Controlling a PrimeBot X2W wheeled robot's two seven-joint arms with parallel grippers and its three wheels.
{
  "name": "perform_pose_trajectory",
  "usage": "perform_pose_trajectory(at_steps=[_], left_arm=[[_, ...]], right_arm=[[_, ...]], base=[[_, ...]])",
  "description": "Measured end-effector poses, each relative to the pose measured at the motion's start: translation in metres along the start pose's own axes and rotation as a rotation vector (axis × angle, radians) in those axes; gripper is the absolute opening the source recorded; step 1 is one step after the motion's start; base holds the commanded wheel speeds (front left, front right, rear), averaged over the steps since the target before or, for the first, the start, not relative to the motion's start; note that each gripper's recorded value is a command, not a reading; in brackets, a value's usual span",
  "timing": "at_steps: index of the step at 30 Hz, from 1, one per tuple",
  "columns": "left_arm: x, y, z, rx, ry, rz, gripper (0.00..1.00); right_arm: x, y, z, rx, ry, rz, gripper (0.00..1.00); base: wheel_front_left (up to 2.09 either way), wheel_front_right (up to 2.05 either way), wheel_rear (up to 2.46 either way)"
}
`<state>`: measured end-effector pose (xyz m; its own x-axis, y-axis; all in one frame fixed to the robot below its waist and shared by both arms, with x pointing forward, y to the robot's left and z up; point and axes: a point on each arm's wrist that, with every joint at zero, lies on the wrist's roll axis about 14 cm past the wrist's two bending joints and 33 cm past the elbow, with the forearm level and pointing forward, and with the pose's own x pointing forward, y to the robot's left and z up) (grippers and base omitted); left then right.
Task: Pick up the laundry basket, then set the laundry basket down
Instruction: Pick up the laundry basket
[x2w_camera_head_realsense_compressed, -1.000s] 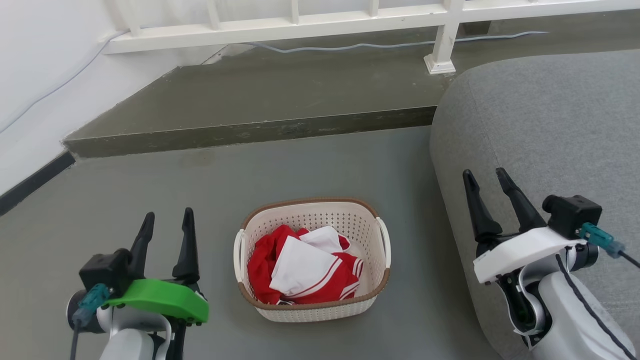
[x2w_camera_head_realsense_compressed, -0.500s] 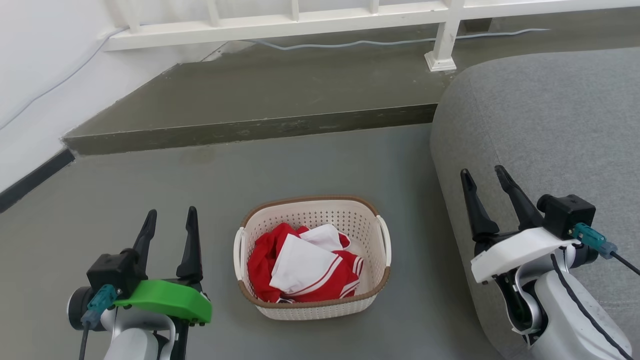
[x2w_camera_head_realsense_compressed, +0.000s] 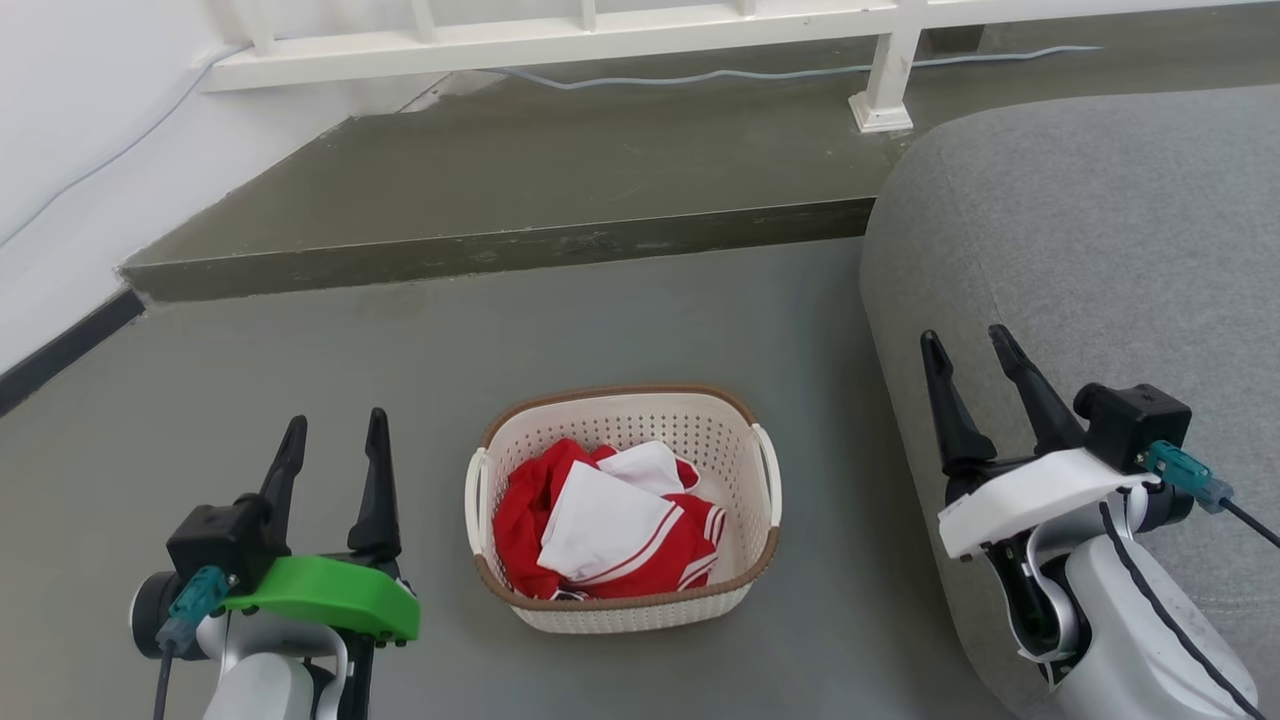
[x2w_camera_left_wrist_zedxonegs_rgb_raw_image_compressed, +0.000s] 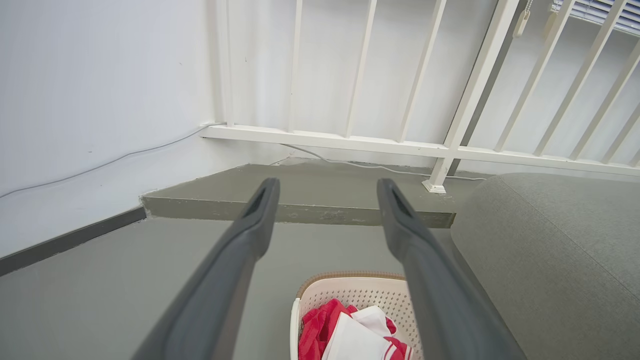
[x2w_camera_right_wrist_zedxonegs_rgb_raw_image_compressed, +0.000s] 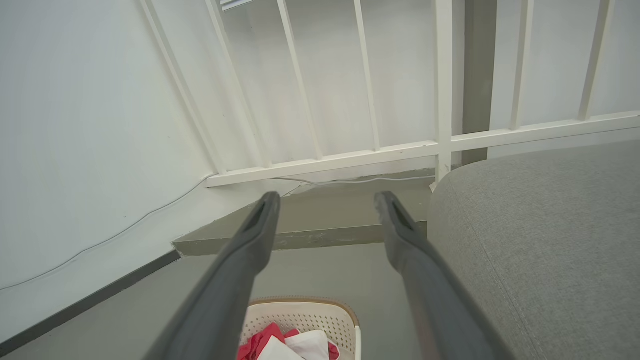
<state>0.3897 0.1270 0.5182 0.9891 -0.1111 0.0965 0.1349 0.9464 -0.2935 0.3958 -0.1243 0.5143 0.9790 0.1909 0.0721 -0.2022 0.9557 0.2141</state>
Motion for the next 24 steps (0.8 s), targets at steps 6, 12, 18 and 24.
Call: perform_pose_trajectory(at_steps=[6,12,18,24], left_arm=[[0.002,0.001,-0.003,-0.004,0.007,0.004,1.0],[0.008,0.001,-0.006,-0.008,0.014,0.002,1.0],[0.013,0.002,-0.013,-0.015,0.032,0.001,1.0],[0.022,0.004,-0.023,-0.02,0.052,0.003,1.0]], right_arm=[[0.0,-0.003,-0.005,0.006,0.014,-0.012,1.0],[0.003,-0.005,-0.012,0.014,0.032,-0.019,1.0],[0.008,-0.008,-0.016,0.01,0.041,-0.023,1.0],[0.012,-0.013,-0.03,0.018,0.075,-0.034,1.0]], base=[[0.0,0.0,0.0],[0.0,0.0,0.0],[0.0,0.0,0.0],[0.0,0.0,0.0]])
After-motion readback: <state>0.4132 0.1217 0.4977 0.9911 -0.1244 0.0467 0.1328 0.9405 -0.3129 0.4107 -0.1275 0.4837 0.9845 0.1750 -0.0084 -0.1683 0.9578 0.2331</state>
